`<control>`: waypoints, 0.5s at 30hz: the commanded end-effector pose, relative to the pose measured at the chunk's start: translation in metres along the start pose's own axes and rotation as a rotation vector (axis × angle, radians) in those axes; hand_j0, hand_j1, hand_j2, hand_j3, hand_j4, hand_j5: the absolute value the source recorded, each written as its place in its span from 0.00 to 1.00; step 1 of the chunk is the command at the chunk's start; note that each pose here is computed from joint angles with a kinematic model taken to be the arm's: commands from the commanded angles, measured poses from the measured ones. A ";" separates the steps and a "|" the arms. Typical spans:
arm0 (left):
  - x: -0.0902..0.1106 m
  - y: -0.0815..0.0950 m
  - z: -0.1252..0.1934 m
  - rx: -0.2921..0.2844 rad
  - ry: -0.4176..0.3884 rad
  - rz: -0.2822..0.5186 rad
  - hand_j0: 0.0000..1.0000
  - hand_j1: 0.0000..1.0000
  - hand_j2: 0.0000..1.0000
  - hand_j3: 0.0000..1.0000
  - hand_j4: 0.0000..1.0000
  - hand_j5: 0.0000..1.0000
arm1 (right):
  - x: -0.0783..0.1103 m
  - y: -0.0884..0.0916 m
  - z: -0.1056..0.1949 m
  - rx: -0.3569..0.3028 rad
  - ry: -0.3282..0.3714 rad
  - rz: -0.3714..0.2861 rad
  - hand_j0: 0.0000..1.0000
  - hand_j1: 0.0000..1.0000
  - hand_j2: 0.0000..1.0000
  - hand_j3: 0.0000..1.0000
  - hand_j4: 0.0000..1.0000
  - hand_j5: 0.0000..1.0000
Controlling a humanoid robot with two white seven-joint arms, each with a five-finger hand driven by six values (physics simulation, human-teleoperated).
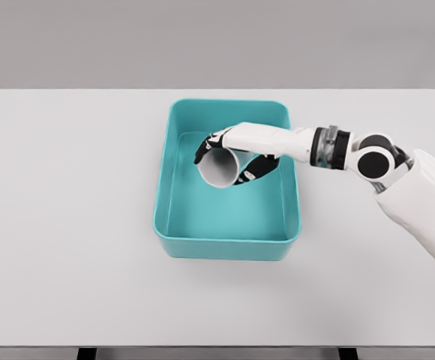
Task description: Put the paper cup into the basket with your right arm
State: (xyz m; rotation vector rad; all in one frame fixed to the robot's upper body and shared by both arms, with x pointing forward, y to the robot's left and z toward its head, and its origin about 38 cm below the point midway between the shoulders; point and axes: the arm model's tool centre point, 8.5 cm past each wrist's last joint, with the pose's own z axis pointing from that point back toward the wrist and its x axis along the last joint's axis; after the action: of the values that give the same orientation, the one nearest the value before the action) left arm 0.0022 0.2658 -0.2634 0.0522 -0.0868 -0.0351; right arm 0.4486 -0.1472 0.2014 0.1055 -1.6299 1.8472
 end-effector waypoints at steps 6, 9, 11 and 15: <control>0.000 0.000 0.000 0.000 0.000 0.000 1.00 1.00 1.00 1.00 1.00 1.00 | 0.000 0.001 -0.001 0.006 0.004 0.001 0.95 0.95 0.95 0.95 0.95 0.95; 0.000 0.000 0.000 0.000 0.000 0.000 1.00 1.00 1.00 1.00 1.00 1.00 | 0.001 0.001 -0.001 0.006 0.002 0.002 0.95 0.95 0.95 0.95 0.95 0.95; 0.000 0.000 0.000 0.000 0.000 0.000 1.00 1.00 1.00 1.00 1.00 1.00 | 0.003 0.001 -0.001 0.006 -0.002 0.006 0.95 0.95 0.95 0.95 0.95 0.95; 0.000 0.000 0.000 0.000 0.000 0.000 1.00 1.00 1.00 1.00 1.00 1.00 | 0.017 -0.015 0.008 -0.027 -0.038 0.044 0.99 0.99 0.99 0.99 0.99 0.99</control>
State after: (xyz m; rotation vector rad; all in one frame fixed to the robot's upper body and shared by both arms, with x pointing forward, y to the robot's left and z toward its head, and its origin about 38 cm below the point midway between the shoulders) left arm 0.0022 0.2658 -0.2634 0.0522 -0.0868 -0.0351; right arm 0.4423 -0.1483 0.2115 0.0943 -1.6620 1.8601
